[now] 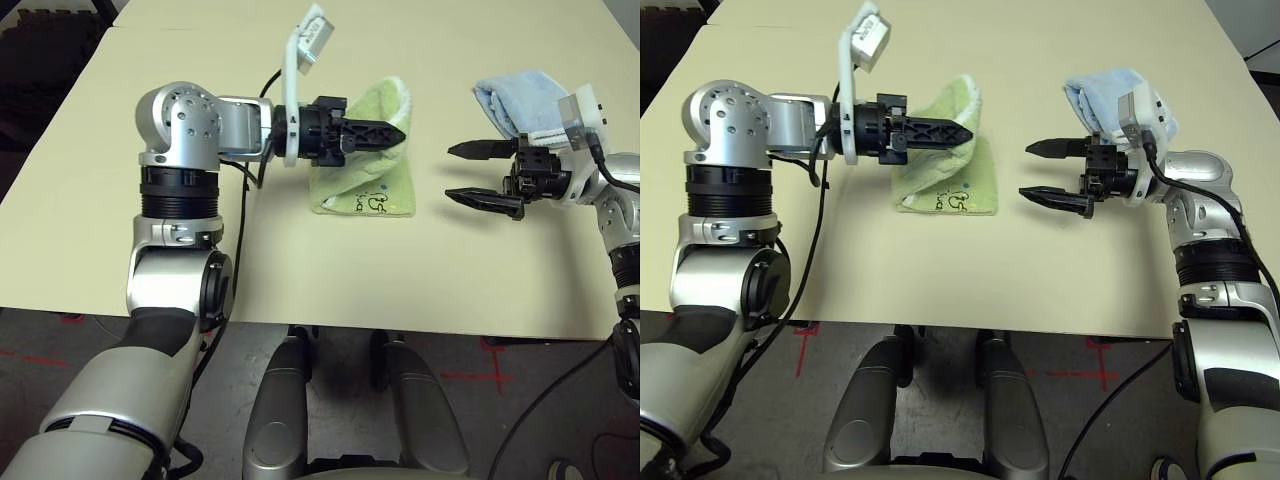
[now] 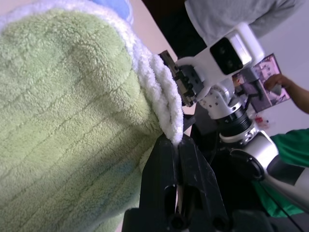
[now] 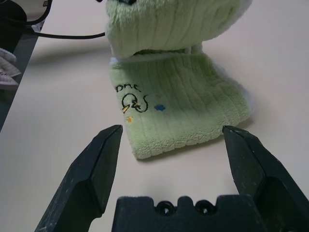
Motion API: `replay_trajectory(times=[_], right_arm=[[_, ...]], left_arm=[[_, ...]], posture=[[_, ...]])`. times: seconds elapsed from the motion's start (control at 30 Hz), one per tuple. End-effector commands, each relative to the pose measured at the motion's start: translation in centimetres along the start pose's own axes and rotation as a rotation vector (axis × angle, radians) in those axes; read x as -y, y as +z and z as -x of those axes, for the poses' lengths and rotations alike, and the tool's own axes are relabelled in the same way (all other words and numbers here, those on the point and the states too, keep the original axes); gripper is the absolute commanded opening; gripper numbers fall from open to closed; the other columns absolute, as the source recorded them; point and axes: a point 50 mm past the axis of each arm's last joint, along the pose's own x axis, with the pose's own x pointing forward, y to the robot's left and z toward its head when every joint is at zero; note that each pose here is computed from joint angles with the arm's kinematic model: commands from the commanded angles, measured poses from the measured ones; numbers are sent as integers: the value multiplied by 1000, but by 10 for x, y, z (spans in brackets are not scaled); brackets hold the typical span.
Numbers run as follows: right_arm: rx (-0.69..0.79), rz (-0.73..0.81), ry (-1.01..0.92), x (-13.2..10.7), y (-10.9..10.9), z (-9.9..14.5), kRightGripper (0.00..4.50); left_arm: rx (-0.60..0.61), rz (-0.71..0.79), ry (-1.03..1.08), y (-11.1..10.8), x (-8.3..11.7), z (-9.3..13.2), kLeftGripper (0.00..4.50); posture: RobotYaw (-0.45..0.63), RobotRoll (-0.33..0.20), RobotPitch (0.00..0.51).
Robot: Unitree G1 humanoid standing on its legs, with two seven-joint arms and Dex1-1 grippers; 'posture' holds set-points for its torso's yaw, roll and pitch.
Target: Fold the towel and set it aside.
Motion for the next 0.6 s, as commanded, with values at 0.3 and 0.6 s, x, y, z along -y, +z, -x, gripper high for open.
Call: replay_trajectory(times=[0.3,0.6], right_arm=[[-13,18,-41,2,6,20,4500],[-59,33,-26,0,3,29,4500]], left_arm=[[-36,-66,157,-18,-26,-17,2698],[-61,-130,-47,-16,-5,-23,4475]], posture=[[85,0,289],[79,0,281]])
